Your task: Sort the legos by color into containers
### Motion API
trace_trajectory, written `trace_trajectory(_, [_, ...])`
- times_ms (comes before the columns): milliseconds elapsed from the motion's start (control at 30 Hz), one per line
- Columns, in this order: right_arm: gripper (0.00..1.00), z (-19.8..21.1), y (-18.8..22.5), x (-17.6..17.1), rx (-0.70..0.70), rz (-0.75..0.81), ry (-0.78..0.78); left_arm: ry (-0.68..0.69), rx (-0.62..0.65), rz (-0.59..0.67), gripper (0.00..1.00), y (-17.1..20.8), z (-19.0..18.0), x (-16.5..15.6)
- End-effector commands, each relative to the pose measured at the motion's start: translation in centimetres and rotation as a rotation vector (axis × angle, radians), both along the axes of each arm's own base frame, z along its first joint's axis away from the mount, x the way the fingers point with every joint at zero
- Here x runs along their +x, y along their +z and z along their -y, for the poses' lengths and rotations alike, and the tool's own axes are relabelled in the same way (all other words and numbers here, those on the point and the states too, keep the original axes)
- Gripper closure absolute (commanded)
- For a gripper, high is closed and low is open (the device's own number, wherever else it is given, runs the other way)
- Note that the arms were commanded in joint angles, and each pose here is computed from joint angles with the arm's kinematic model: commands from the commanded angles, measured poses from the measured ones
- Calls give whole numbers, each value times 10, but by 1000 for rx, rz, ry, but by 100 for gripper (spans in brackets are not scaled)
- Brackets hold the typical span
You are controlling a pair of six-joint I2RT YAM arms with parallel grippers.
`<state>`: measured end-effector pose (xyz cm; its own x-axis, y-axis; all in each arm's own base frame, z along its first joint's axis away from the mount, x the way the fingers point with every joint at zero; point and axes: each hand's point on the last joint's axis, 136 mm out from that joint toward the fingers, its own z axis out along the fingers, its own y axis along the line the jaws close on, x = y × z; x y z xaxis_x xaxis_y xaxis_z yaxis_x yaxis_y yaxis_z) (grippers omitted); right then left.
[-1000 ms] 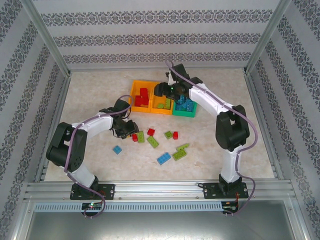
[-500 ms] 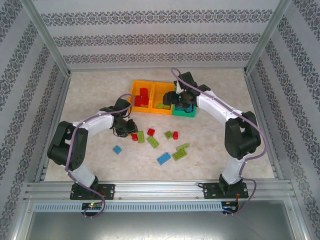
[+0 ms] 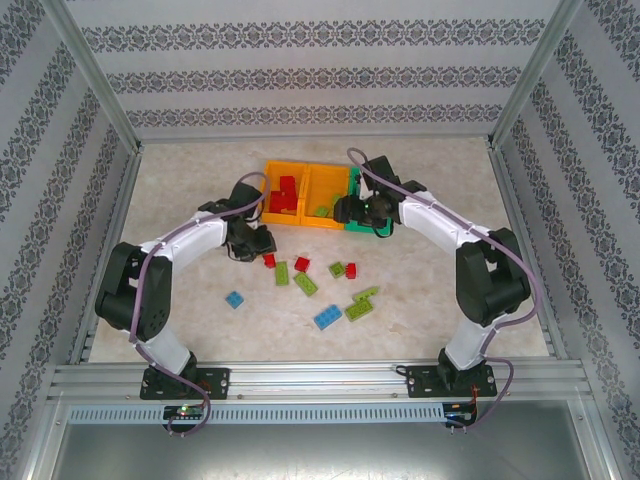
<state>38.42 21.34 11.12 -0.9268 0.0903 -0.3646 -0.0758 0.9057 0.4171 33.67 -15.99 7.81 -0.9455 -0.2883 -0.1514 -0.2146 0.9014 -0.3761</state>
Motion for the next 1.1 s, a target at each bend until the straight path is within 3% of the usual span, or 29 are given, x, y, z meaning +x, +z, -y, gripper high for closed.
trace_trajectory(0, [32, -2, 7, -17, -6, 21, 35, -46, 45, 45, 75, 20, -1, 13])
trace_trajectory(300, [32, 5, -21, -66, -75, -78, 13, -107, 66, 180, 75, 56, 7, 95])
trace_trajectory(600, [35, 13, -52, -104, -186, -162, -16, -114, 55, 260, 75, 58, 14, 162])
trace_trajectory(800, [36, 16, -63, -110, -193, -183, -32, -90, 9, 293, 73, 53, 21, 183])
trace_trajectory(1067, [36, 9, -65, -106, -169, -177, -37, -69, -4, 297, 72, 45, 23, 188])
